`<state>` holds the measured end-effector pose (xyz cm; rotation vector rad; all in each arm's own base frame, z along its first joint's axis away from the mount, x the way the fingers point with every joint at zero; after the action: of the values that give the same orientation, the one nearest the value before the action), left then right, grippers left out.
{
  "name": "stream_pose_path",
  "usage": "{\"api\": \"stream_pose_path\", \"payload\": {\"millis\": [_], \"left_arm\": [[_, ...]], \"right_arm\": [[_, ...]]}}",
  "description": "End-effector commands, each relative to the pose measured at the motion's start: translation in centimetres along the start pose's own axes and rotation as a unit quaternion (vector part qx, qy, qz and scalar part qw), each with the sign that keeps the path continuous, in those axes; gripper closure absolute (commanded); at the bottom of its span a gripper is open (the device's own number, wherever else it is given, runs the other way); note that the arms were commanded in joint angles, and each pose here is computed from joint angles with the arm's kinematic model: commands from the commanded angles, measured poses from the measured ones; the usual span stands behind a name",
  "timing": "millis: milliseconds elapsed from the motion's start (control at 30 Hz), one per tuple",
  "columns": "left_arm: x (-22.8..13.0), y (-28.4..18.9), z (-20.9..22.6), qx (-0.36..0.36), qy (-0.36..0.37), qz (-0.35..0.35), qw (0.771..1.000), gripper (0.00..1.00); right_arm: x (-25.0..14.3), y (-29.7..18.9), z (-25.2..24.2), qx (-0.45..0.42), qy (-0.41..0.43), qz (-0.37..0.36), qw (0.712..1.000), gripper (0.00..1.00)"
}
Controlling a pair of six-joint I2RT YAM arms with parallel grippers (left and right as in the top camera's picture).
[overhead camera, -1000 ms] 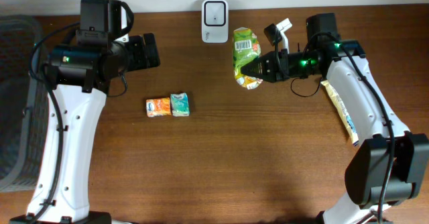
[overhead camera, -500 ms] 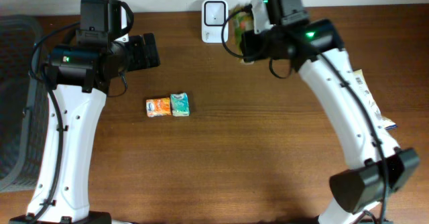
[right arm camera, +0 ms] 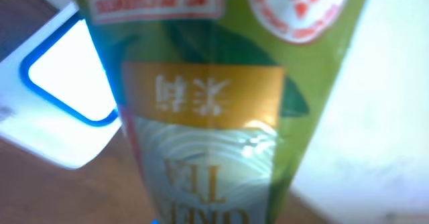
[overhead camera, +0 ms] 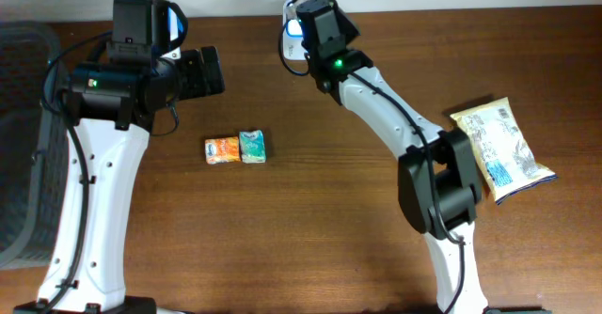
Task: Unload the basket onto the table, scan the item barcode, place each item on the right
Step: 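Lift the green pouch with the right gripper and hold it at the scanner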
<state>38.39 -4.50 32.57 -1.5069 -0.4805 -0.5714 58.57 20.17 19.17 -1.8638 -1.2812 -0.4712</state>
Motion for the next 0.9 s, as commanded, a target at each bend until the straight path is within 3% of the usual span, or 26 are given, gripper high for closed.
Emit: {"api": "stream_pose_path", "payload": {"millis": [0, 233, 867], "left_arm": [[0.2, -0.6, 0.2, 0.004, 0.005, -0.009, 1.000, 0.01], [0.2, -0.6, 0.2, 0.004, 0.005, -0.009, 1.000, 0.01], [0.2, -0.6, 0.2, 0.004, 0.005, -0.009, 1.000, 0.01]], "right_arm": [[1.0, 1.4, -0.6, -0.058, -0.132, -0.023, 0.989, 0.96], [1.0, 4.5, 0.7, -0.112, -0.166, -0.078, 0.977, 0.96], [-0.2, 5.5, 0.9, -0.113, -0.170, -0.066, 0.977, 0.96]]}}
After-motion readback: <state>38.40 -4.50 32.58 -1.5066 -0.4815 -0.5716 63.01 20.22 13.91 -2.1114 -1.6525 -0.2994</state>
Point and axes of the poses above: each gripper's point midway between its finger pads, its own y axis out along the fingers, its own z axis along the line the jaws close on, x = y × z, the point moved 3 cm from there along -y, back along the fingers, and after that the axes turned 11 degrees about y, right-handed, at the moved point
